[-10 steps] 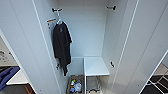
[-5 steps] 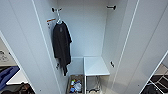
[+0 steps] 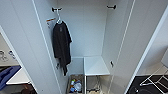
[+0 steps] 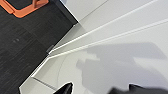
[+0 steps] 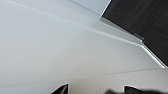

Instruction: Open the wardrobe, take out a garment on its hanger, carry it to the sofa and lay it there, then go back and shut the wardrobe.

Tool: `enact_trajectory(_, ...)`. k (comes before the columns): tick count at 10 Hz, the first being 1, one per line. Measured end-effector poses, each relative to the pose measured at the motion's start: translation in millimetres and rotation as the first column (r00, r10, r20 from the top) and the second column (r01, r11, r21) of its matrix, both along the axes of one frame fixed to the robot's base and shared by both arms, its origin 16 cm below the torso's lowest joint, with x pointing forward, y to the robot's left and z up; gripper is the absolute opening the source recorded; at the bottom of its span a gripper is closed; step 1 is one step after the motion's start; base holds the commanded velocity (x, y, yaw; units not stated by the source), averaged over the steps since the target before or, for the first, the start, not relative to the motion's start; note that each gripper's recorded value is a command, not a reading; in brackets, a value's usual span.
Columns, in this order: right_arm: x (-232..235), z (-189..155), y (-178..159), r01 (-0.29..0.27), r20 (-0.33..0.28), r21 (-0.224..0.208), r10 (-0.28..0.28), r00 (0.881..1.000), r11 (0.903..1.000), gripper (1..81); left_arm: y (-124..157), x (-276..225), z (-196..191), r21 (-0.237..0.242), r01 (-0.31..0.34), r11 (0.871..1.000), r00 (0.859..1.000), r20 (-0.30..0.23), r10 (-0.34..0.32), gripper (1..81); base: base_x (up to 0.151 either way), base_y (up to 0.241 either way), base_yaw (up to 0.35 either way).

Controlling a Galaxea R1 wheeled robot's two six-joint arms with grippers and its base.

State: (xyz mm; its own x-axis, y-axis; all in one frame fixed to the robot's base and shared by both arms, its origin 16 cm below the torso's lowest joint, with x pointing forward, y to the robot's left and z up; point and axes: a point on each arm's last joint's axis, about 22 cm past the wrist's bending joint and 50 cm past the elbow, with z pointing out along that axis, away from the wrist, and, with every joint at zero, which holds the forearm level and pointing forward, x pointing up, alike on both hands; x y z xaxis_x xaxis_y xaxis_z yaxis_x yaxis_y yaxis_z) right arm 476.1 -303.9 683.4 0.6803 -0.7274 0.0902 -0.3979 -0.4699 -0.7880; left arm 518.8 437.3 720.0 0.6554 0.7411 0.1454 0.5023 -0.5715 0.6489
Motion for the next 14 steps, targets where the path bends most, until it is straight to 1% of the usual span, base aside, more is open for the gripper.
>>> enact_trajectory(1,-7.7,-9.9,46.8,-0.053,-0.001,0.038,0.054,0.999,0.9979,81.1,-13.4,5.7,-8.1,-0.001,-0.003,1.0,1.0,0.006,0.003,81.1,0.0,0.0,0.0)
enact_trajectory(2,-17.8,-18.3,85.4,-0.12,0.015,0.048,0.119,0.993,0.9916,81.1,-34.2,9.8,-18.3,-0.008,0.006,1.0,1.0,0.008,-0.006,81.1,0.0,0.0,0.0)
enact_trajectory(3,-43.2,-35.5,111.1,-0.165,-0.003,0.056,0.165,0.986,0.9848,81.1,-58.0,12.3,-28.9,-0.014,0.03,0.999,1.0,0.008,-0.029,81.1,0.0,0.0,0.0)
enact_trajectory(4,-68.5,-54.5,123.7,-0.195,-0.029,0.05,0.196,0.98,0.9796,81.1,-91.5,8.5,-43.8,-0.024,0.08,0.996,0.997,-0.003,-0.081,81.1,0.0,0.0,0.0)
enact_trajectory(5,-79.4,-66.1,129.4,-0.218,-0.034,0.03,0.219,0.975,0.9754,81.1,-133.0,-0.5,-62.0,-0.049,0.119,0.992,0.993,-0.021,-0.12,81.1,0.0,0.0,0.0)
enact_trajectory(6,-76.0,-69.1,136.5,-0.24,-0.018,0.01,0.24,0.971,0.9707,81.1,-180.7,-14.4,-73.0,-0.071,0.24,0.968,0.969,-0.038,-0.243,81.1,0.0,0.0,0.0)
enact_trajectory(7,-78.4,-74.5,144.6,-0.267,-0.005,-0.01,0.267,0.964,0.9636,81.1,-217.0,-38.1,-94.7,-0.084,0.31,0.947,0.946,-0.069,-0.316,81.1,0.0,0.0,0.0)
enact_trajectory(8,-95.0,-92.0,141.0,-0.288,-0.025,-0.044,0.287,0.958,0.9567,81.1,-224.9,-75.8,-126.0,-0.076,0.352,0.933,0.925,-0.126,-0.359,81.1,0.0,0.0,0.0)
enact_trajectory(9,-124.0,-119.0,122.3,-0.305,-0.074,-0.097,0.299,0.952,0.9474,81.1,-203.3,-121.3,-161.4,-0.035,0.369,0.929,0.909,-0.197,-0.368,81.1,0.0,0.0,0.0)
enact_trajectory(10,-157.4,-146.8,98.3,-0.325,-0.13,-0.157,0.307,0.943,0.9326,81.1,-177.9,-168.0,-192.1,0.011,0.393,0.919,0.888,-0.264,-0.377,81.1,0.0,0.0,0.0)
enact_trajectory(11,-187.4,-169.6,83.0,-0.354,-0.175,-0.206,0.322,0.931,0.9122,81.1,-176.4,-207.0,-211.5,0.027,0.444,0.896,0.858,-0.3,-0.416,81.1,0.0,0.0,0.0)
enact_trajectory(13,-232.0,-201.7,73.8,-0.423,-0.221,-0.277,0.371,0.902,0.8629,81.1,-206.3,-278.7,-240.6,0.022,0.537,0.844,0.801,-0.326,-0.501,81.1,0.0,0.0,0.0)
enact_trajectory(14,-253.5,-216.2,64.5,-0.449,-0.251,-0.311,0.383,0.889,0.8376,81.1,-209.6,-323.8,-254.6,0.027,0.58,0.814,0.769,-0.345,-0.537,81.1,0.0,0.0,0.0)
